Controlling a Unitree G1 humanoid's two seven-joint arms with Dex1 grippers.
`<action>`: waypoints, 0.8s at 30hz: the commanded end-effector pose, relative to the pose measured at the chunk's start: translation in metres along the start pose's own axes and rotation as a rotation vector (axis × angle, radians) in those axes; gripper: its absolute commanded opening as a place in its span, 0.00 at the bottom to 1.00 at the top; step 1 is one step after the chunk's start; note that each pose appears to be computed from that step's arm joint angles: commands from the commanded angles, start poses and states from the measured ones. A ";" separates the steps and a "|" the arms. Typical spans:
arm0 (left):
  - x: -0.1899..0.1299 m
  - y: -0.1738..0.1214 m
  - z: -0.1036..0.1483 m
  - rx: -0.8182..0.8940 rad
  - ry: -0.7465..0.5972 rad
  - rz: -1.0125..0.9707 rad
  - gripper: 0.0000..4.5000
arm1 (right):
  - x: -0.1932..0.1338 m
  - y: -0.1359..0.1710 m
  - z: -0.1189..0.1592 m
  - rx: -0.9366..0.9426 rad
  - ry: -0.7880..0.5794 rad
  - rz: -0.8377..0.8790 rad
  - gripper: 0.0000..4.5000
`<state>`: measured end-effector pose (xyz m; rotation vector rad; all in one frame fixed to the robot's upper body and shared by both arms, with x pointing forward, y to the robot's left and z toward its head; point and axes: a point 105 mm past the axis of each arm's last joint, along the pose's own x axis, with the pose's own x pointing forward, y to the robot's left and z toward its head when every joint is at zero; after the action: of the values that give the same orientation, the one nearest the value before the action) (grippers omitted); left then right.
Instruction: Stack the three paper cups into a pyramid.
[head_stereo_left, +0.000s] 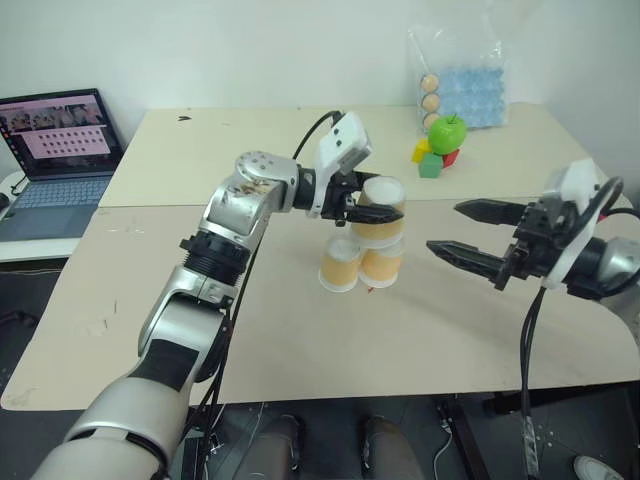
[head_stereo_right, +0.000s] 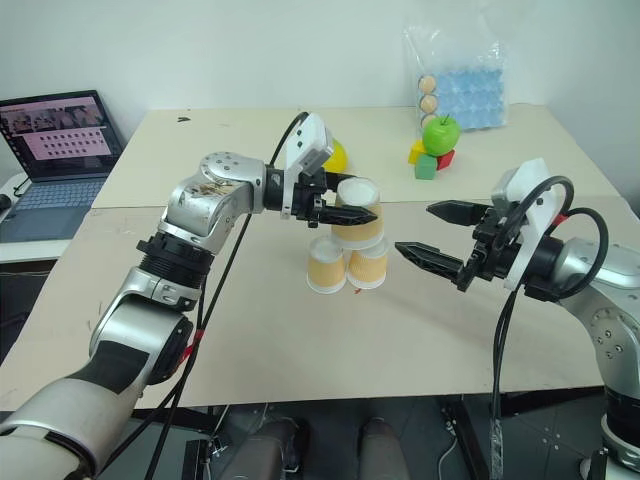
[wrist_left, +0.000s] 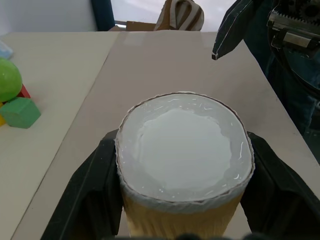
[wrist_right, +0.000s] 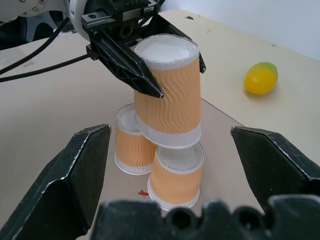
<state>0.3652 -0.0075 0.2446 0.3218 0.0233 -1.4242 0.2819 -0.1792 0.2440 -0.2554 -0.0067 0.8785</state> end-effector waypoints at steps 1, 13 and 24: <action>-0.001 -0.001 0.009 0.025 -0.005 -0.003 0.56 | 0.000 -0.003 0.013 -0.057 -0.040 -0.015 1.00; -0.003 0.004 -0.005 0.026 0.042 0.031 0.86 | 0.001 -0.007 0.010 -0.064 -0.034 -0.031 1.00; -0.014 0.014 0.007 0.007 0.003 0.087 0.99 | 0.003 -0.009 0.009 -0.064 -0.032 -0.031 1.00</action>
<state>0.3739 0.0020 0.2361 0.3408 0.0627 -1.3568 0.2907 -0.1824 0.2404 -0.2729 -0.0018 0.8534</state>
